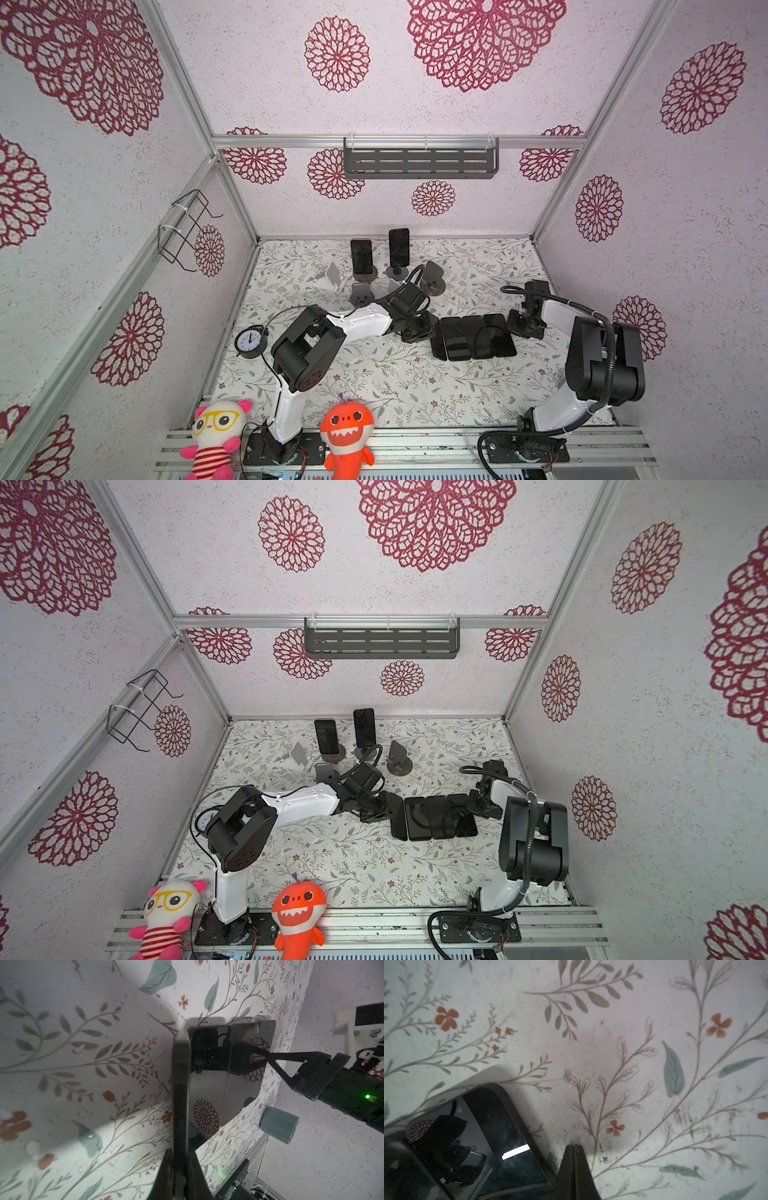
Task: Remove the phone from the phone stand
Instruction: 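Lower the phone flat beside the other phones and open the left gripper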
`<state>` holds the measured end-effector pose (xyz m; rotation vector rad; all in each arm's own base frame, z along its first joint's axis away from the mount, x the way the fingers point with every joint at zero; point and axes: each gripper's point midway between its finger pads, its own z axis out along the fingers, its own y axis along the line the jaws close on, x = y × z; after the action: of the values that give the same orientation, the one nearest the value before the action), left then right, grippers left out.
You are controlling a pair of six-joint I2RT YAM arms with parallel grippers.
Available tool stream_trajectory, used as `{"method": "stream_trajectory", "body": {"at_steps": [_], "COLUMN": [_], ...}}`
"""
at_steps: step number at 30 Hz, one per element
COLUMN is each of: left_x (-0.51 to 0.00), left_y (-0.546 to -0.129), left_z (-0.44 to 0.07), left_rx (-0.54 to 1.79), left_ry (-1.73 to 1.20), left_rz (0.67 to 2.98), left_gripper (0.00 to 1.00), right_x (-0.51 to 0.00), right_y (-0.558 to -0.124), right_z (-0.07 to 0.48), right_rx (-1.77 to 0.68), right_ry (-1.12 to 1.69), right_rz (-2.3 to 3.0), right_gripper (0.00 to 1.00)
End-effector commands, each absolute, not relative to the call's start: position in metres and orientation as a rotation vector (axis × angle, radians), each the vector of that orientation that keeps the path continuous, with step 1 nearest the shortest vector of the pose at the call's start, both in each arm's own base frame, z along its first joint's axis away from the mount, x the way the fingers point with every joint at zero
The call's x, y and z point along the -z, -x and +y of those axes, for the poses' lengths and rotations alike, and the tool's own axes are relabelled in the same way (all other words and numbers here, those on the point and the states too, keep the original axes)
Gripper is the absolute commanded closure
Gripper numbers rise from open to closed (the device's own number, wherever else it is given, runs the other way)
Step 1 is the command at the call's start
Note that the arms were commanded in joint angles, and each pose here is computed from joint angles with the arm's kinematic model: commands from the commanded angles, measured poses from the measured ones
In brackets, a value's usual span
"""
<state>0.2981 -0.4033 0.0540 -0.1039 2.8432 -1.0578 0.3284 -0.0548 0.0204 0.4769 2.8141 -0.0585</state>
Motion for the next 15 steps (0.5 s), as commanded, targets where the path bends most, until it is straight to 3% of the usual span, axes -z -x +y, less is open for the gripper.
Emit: {"method": "stream_trajectory", "body": {"at_steps": [1,7,15], "left_x": [-0.049,-0.041,-0.034], "left_y": [-0.300,-0.301,-0.301], "left_z": [-0.408,-0.405,-0.401], "left_rx": [1.068,1.038,0.994], "left_ry": [0.151,0.174,0.182], "left_rz": [2.837,2.850,2.860], "left_gripper": [1.00,1.00,0.77], "right_x": [-0.021,-0.018,-0.014], "right_y": [-0.329,-0.328,-0.326], "right_z": [-0.053,-0.050,-0.046], "right_rx": [0.034,0.012,-0.014], "right_ry": [-0.512,-0.506,-0.504], "right_rz": [2.802,2.813,2.822], "right_gripper": [1.00,1.00,1.00]}}
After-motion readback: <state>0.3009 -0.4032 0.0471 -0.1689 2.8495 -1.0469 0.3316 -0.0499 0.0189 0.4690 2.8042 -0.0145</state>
